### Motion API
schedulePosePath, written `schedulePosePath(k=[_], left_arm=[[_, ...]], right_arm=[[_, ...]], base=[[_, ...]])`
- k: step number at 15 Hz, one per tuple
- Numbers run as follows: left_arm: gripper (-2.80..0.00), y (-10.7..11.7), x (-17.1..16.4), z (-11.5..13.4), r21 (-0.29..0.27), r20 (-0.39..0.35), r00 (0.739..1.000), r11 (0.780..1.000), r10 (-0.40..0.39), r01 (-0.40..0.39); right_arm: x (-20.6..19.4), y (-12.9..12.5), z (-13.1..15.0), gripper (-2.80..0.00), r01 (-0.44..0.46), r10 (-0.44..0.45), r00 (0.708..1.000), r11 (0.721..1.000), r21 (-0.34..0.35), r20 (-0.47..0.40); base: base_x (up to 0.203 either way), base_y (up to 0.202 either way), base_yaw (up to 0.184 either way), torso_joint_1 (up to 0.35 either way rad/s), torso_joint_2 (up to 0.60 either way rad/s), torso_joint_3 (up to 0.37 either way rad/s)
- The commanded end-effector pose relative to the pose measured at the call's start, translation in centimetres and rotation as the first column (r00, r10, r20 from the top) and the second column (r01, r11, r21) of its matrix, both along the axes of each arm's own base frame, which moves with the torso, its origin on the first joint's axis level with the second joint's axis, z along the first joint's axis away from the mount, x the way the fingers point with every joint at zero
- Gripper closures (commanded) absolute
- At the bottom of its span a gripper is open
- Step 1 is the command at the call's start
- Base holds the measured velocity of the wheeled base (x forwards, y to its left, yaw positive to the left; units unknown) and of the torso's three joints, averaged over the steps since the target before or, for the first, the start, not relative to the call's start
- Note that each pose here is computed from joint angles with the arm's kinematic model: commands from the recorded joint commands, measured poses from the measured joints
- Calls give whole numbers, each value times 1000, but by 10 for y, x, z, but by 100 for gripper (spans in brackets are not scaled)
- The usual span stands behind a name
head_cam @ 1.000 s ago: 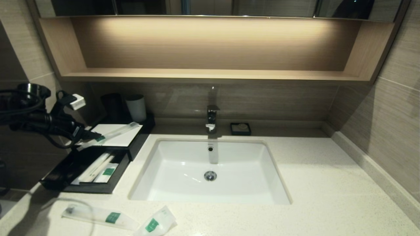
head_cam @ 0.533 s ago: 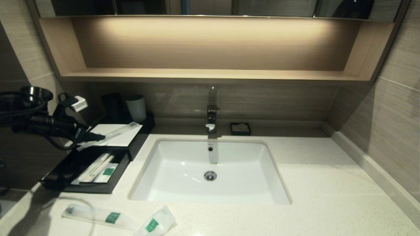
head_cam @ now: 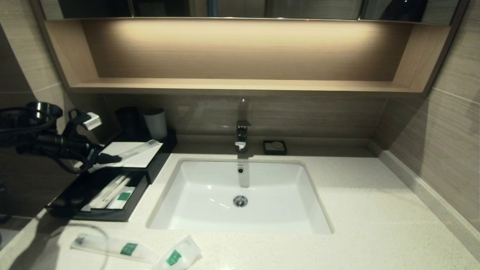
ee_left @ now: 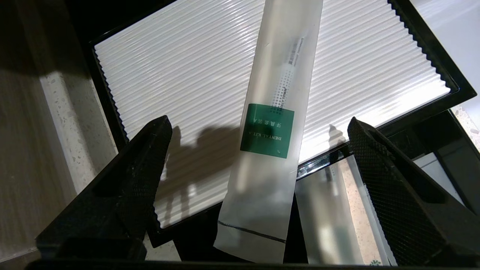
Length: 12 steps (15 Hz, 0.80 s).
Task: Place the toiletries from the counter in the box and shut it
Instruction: Pick up the bathroom toiletry
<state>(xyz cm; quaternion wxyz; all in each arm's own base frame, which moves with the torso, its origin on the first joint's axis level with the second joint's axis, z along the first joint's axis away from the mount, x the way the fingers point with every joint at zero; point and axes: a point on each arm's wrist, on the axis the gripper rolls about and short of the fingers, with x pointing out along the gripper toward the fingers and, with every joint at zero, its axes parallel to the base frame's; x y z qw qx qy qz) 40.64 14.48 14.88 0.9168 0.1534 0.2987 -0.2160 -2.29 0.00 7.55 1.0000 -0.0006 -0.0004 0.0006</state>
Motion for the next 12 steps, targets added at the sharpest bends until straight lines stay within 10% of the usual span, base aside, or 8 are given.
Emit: schedulePosePath(k=[1, 12], left_arm=[[-280, 2, 0, -3, 0, -2, 1000, 1000, -8, 8], [-280, 7, 1, -14, -2, -22, 1000, 1000, -11, 11]], right_arm=[[0, 0, 0, 0, 0, 0, 1000, 1000, 0, -2], [0, 0, 0, 0, 0, 0, 1000, 1000, 0, -2]], base=[[0, 0, 0, 0, 0, 0], [0, 0, 0, 0, 0, 0]])
